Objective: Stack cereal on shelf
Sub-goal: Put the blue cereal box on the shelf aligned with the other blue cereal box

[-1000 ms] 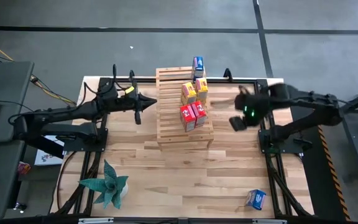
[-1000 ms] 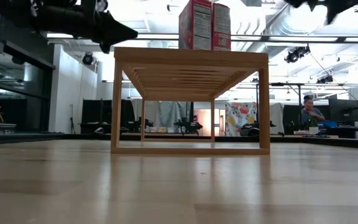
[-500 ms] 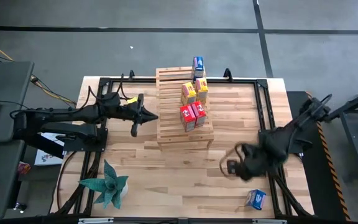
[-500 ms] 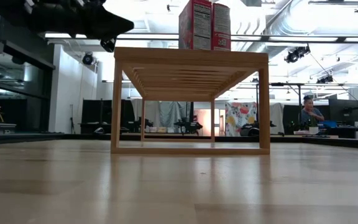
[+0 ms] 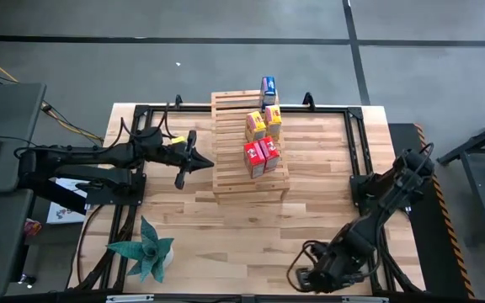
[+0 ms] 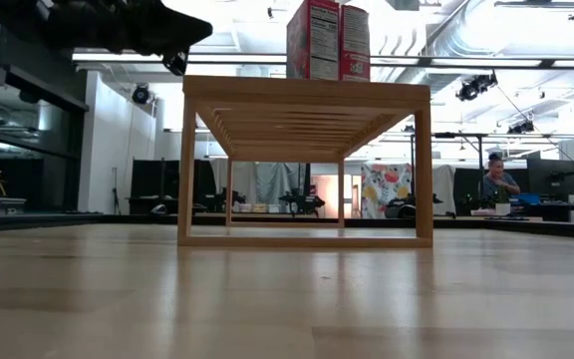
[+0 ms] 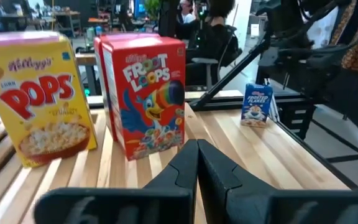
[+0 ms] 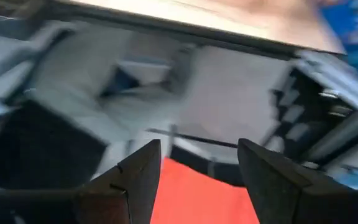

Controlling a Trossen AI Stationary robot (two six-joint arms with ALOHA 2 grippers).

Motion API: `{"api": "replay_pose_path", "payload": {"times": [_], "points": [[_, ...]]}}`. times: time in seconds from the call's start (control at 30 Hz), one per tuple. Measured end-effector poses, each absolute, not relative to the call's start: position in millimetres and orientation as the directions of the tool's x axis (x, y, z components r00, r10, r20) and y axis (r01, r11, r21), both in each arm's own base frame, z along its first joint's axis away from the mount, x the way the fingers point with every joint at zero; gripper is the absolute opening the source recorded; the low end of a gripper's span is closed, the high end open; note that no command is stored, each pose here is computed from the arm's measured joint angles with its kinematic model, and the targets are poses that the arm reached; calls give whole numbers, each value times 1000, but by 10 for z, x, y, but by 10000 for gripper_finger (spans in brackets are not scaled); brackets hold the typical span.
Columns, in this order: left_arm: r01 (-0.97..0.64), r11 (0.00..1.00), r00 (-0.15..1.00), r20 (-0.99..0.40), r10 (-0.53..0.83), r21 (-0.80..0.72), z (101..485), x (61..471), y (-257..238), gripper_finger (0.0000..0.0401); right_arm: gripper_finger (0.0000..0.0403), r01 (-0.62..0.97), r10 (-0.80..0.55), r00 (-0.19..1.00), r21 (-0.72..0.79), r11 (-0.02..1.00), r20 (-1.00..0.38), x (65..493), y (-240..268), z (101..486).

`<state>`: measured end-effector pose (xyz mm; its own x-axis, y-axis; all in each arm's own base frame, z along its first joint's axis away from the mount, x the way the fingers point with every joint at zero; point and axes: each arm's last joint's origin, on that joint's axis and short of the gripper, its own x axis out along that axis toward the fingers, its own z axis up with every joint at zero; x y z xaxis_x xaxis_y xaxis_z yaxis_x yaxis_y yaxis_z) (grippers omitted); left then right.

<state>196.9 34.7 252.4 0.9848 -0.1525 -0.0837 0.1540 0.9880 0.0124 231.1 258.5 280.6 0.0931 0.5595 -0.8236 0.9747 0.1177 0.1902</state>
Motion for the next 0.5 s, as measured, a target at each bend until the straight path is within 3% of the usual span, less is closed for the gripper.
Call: {"api": "replay_pose_path", "payload": {"times": [0.17, 0.33, 0.43, 0.5], "points": [[153, 988, 987, -51, -152, 35, 2558, 1971, 348, 0, 170, 933, 508, 254, 347, 95, -823, 2441, 2534, 2964], [152, 985, 988, -14, -151, 87, 2595, 1973, 348, 0, 92, 834, 393, 369, 486, 260, -843, 2492, 2466, 3027], [136, 984, 990, 20, -139, 113, 2630, 1973, 352, 0, 21, 797, 415, 335, 489, 354, -846, 2496, 2450, 3024], [118, 986, 991, 55, -125, 114, 2665, 1972, 355, 0, 12, 774, 461, 303, 498, 392, -834, 2492, 2470, 3033]]}}
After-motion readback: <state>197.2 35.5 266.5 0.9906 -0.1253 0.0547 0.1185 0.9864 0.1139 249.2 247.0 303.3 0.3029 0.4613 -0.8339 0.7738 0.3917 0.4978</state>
